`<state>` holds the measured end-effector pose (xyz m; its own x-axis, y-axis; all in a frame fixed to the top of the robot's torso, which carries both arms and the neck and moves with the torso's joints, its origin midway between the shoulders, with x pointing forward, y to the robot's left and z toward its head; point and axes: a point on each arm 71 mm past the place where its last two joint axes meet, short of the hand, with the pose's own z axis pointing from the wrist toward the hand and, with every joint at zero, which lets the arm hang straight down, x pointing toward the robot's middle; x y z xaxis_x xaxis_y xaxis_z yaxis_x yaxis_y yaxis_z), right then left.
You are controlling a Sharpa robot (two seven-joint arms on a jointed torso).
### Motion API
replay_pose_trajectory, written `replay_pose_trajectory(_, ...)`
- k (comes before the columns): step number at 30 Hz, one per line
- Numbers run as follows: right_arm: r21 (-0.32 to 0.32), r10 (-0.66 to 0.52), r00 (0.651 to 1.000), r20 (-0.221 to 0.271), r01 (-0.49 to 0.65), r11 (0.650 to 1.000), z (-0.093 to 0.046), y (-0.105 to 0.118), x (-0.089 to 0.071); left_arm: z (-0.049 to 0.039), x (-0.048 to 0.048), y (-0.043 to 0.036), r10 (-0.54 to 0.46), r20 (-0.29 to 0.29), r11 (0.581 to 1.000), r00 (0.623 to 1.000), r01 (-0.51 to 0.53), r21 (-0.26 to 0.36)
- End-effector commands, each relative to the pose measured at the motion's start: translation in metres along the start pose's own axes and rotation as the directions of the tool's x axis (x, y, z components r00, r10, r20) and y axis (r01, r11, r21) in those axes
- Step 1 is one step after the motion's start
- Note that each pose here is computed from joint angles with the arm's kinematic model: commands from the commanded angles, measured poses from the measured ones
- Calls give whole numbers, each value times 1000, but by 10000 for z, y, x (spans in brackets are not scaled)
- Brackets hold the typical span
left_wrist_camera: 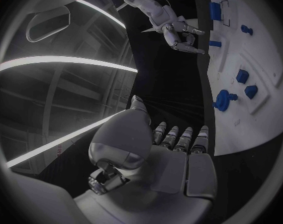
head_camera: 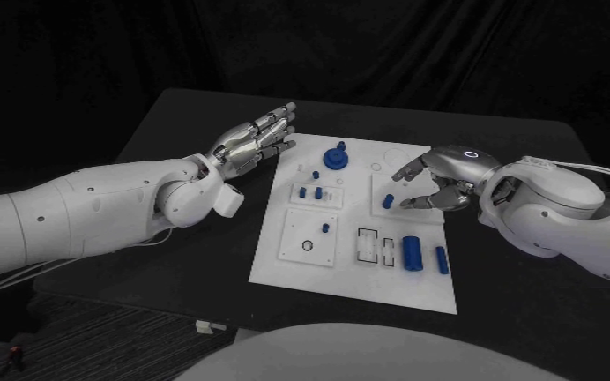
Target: Assemble the parts on the task board
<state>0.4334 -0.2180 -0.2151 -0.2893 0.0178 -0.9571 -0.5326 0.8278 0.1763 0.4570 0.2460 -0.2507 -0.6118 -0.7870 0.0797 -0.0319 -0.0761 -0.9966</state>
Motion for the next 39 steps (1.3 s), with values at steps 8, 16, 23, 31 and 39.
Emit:
replay_pose_trajectory(8, 5, -18, 1000, -21, 19, 1000, 22, -60, 145, 8, 10, 6, -3, 8, 1000, 1000, 3, 21)
replay_pose_trajectory(16, -33, -12, 1000, -11, 11, 999, 81, 9, 211, 3, 8, 11, -3, 9, 1000, 1000, 3, 20)
replay_pose_trajectory(23, -54, -10, 1000, -10, 9, 999, 133, 58, 240, 3, -16, 8, 17, 41, 999, 999, -19, 30)
replay_pose_trajectory(31, -83, -11, 1000, -10, 10, 996, 200, 130, 251, 6, -21, 18, 24, 51, 999, 998, -25, 34)
replay_pose_trajectory(39, -95, -13, 1000, -17, 11, 995, 235, 161, 265, -1, -12, 46, 16, 44, 999, 999, -17, 27)
